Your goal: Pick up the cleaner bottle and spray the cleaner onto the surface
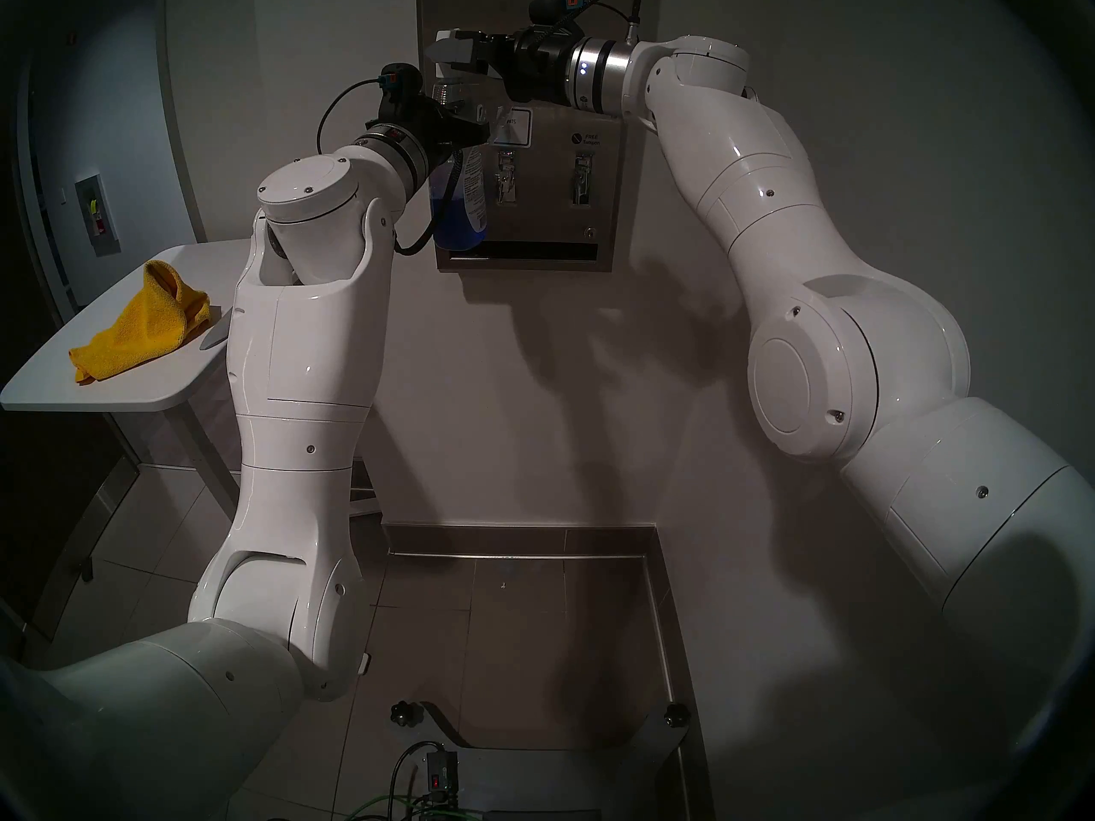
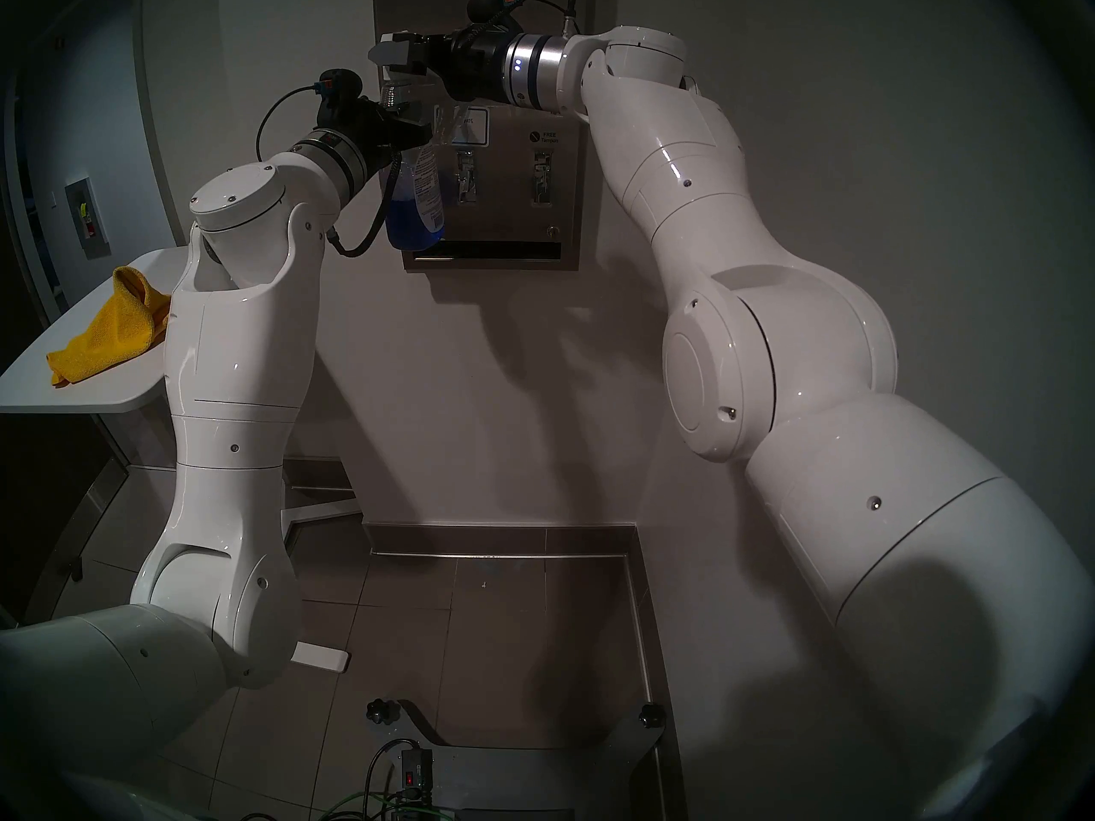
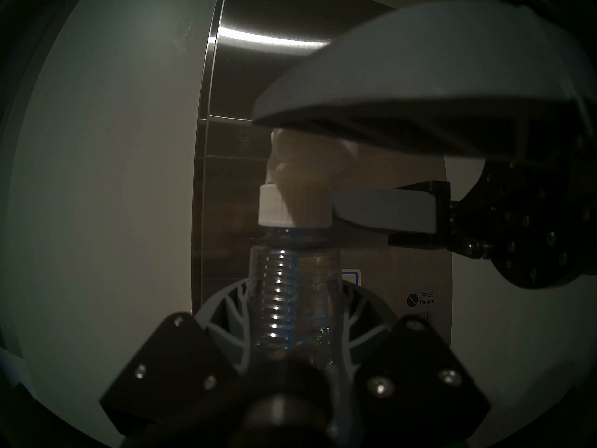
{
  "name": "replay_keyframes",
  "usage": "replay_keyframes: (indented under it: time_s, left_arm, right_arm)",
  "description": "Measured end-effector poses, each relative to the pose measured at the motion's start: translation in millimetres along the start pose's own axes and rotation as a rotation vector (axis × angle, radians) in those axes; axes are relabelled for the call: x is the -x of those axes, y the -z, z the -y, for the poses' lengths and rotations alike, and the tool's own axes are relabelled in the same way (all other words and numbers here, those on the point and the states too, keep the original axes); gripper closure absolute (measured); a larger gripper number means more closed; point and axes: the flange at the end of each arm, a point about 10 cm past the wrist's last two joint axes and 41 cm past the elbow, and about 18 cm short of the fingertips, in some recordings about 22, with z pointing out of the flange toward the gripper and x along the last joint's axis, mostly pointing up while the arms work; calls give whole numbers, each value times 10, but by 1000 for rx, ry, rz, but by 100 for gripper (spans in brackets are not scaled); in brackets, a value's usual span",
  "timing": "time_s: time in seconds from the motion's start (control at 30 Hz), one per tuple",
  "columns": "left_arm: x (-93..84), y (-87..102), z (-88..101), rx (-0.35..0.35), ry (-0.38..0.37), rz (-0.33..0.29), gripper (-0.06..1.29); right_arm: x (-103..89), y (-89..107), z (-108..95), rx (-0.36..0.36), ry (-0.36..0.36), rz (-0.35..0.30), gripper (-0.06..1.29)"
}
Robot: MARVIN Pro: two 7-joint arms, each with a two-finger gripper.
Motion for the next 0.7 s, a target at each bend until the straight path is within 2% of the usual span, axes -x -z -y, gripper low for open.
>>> replay_keyframes:
  time_s: [0.27, 0.7]
  left_arm:
    - [-6, 0, 0, 0, 1, -2, 89]
    - [-12, 0, -2, 0, 2, -4, 89]
  right_arm:
    - [-37, -18, 17, -41, 14, 20, 1]
    - [-88, 118, -39, -106, 48, 49, 1]
